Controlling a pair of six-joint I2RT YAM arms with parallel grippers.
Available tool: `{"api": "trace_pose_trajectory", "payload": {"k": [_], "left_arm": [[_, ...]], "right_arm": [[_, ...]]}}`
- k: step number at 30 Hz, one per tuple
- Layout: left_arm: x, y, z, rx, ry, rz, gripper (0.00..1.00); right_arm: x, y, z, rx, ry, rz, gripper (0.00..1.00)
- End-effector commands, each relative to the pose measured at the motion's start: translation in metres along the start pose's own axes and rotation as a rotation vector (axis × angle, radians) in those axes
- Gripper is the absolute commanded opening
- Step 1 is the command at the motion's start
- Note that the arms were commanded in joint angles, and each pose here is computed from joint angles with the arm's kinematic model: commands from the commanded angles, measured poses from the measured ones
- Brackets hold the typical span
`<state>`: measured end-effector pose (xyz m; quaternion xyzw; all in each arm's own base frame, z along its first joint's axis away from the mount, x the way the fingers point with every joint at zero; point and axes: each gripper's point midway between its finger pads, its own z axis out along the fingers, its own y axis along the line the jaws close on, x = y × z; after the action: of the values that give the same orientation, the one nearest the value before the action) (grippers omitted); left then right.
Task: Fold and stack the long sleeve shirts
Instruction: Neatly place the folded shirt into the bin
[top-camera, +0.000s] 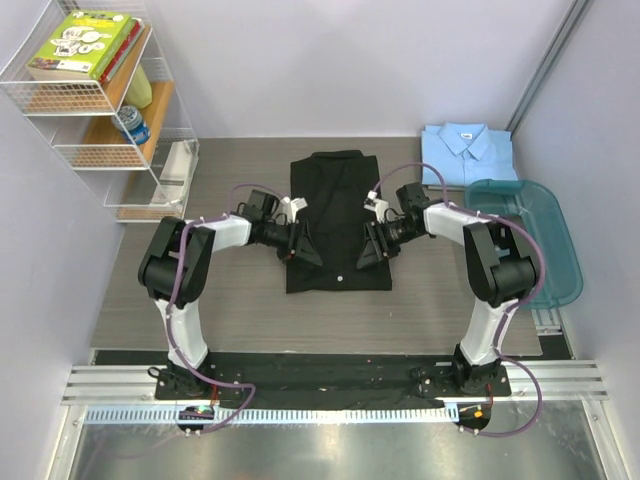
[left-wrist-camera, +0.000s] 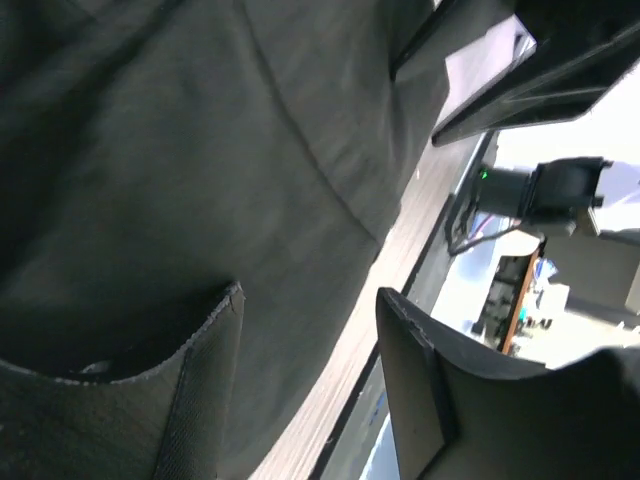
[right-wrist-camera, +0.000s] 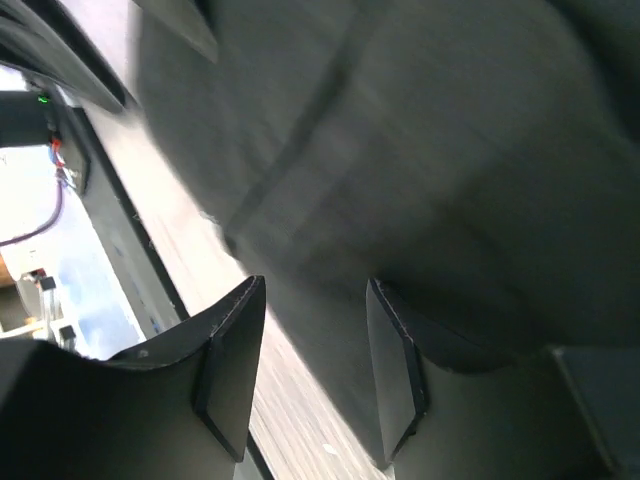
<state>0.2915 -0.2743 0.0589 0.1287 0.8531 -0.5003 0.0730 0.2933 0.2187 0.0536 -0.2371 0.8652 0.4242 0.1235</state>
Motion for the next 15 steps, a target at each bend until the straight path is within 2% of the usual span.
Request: {"api": "trace_pose_trajectory", "payload": {"k": [1, 2, 3, 7, 15], "left_arm": [[-0.019, -0.032, -0.030, 0.046, -0.002, 0.236, 0.58], [-0.005, -0.033, -0.039, 0.016, 0.051, 0.208, 0.59], [-0.018, -0.028, -0.050, -0.044, 0.025, 0.284, 0.60], [-0.044, 0.003, -0.086, -0.196, -0.100, 0.222, 0.62], [-0.066, 0.039, -0.087, -0.308, -0.100, 0.196, 0.62]], "right_arm": [[-0.020, 0.003, -0.025, 0.031, -0.012, -0.100, 0.54], [-0.028, 0.003, -0.035, 0.044, -0.042, -0.112, 0.56], [-0.034, 0.001, -0.043, 0.068, -0.063, -0.123, 0.59], [-0.056, -0.025, -0.065, 0.184, -0.118, -0.118, 0.70], [-0.070, -0.078, -0.065, 0.327, -0.122, -0.064, 0.76]]}}
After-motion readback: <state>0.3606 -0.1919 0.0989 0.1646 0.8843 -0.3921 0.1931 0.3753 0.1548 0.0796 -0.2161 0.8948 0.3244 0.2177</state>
